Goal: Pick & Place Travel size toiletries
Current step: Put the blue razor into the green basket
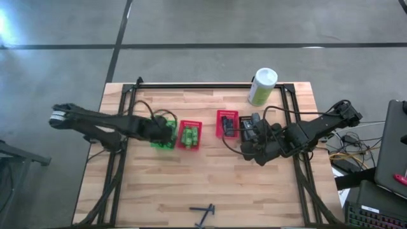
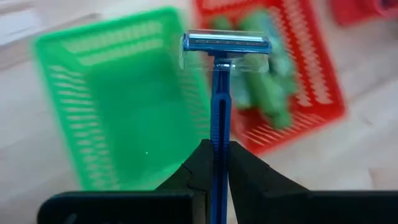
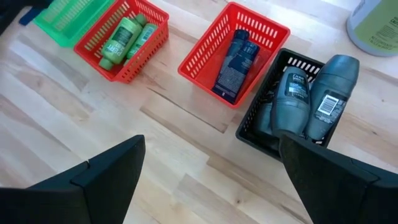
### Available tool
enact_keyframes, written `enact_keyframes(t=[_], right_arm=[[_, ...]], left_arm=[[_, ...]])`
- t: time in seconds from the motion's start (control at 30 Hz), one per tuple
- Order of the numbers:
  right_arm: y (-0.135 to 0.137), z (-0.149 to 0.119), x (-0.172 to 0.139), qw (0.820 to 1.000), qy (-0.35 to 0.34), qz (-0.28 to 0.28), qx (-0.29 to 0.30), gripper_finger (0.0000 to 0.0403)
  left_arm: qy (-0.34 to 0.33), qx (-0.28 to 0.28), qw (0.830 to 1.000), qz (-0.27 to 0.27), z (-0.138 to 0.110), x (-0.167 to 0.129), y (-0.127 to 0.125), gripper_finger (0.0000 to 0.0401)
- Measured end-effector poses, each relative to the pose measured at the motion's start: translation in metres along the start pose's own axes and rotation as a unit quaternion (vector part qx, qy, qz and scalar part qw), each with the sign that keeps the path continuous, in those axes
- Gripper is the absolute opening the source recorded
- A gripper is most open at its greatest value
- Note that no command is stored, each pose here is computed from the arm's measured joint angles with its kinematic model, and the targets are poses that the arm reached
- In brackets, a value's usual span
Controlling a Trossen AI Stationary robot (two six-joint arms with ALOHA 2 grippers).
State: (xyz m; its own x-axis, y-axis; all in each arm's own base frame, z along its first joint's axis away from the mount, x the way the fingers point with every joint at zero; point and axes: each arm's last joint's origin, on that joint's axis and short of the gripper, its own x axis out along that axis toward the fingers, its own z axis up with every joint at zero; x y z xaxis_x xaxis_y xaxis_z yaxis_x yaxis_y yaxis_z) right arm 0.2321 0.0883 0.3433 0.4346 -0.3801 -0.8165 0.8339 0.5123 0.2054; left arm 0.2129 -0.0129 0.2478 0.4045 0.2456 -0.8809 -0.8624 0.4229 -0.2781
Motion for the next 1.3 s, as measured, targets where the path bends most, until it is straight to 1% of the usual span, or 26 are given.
enact_keyframes(t=[0.17, 0.27, 0.37, 0.43, 0.57, 0.7, 0.77, 0.83, 0.9, 0.97, 1.07, 1.2, 1.27, 1.3], right_arm=[[0.000, 0.000, 0.000, 1.000, -0.002, 0.000, 0.006, 0.0368], [0.000, 0.000, 0.000, 1.000, -0.002, 0.000, 0.008, 0.0368], [0.000, 0.000, 0.000, 1.000, -0.003, 0.000, 0.018, 0.0368], [0.000, 0.000, 0.000, 1.000, -0.002, 0.000, 0.020, 0.0368], [0.000, 0.000, 0.000, 1.000, -0.002, 0.000, 0.021, 0.0368], [0.000, 0.000, 0.000, 1.000, -0.002, -0.001, 0.020, 0.0368], [0.000, 0.000, 0.000, 1.000, -0.002, -0.001, 0.020, 0.0368], [0.000, 0.000, 0.000, 1.000, -0.002, -0.001, 0.020, 0.0368], [0.000, 0.000, 0.000, 1.000, -0.002, -0.001, 0.020, 0.0368], [0.000, 0.000, 0.000, 1.000, -0.002, -0.001, 0.020, 0.0368], [0.000, 0.000, 0.000, 1.000, -0.001, -0.001, 0.020, 0.0368], [0.000, 0.000, 0.000, 0.999, -0.001, -0.001, 0.032, 0.0368], [0.000, 0.000, 0.000, 0.999, -0.001, -0.001, 0.032, 0.0368], [0.000, 0.000, 0.000, 0.999, -0.001, -0.001, 0.032, 0.0368]], left_arm=[[0.005, -0.039, 0.999, 0.021, 0.011, 0.016, 0.032, 0.0037], [0.013, -0.054, 0.998, 0.013, 0.015, 0.027, 0.040, 0.0037], [0.019, -0.069, 0.997, 0.029, 0.011, 0.035, 0.046, 0.0049], [0.022, -0.075, 0.996, 0.036, 0.009, 0.038, 0.048, 0.0071], [0.025, -0.082, 0.996, 0.033, 0.009, 0.037, 0.047, 0.0137], [0.010, -0.070, 0.997, 0.007, 0.017, 0.026, 0.040, 0.0201], [-0.001, -0.053, 0.998, -0.016, 0.021, 0.015, 0.033, 0.0223], [-0.013, -0.026, 0.998, -0.048, 0.025, 0.002, 0.022, 0.0236], [-0.024, 0.011, 0.996, -0.084, 0.026, -0.013, 0.009, 0.0241], [-0.037, 0.060, 0.990, -0.118, 0.024, -0.025, -0.004, 0.0241], [-0.057, 0.135, 0.973, -0.178, 0.016, -0.041, -0.023, 0.0240], [-0.087, 0.211, 0.939, -0.257, 0.002, -0.054, -0.044, 0.0239], [-0.095, 0.239, 0.925, -0.281, -0.005, -0.055, -0.053, 0.0239], [-0.095, 0.251, 0.920, -0.285, -0.008, -0.053, -0.057, 0.0239]])
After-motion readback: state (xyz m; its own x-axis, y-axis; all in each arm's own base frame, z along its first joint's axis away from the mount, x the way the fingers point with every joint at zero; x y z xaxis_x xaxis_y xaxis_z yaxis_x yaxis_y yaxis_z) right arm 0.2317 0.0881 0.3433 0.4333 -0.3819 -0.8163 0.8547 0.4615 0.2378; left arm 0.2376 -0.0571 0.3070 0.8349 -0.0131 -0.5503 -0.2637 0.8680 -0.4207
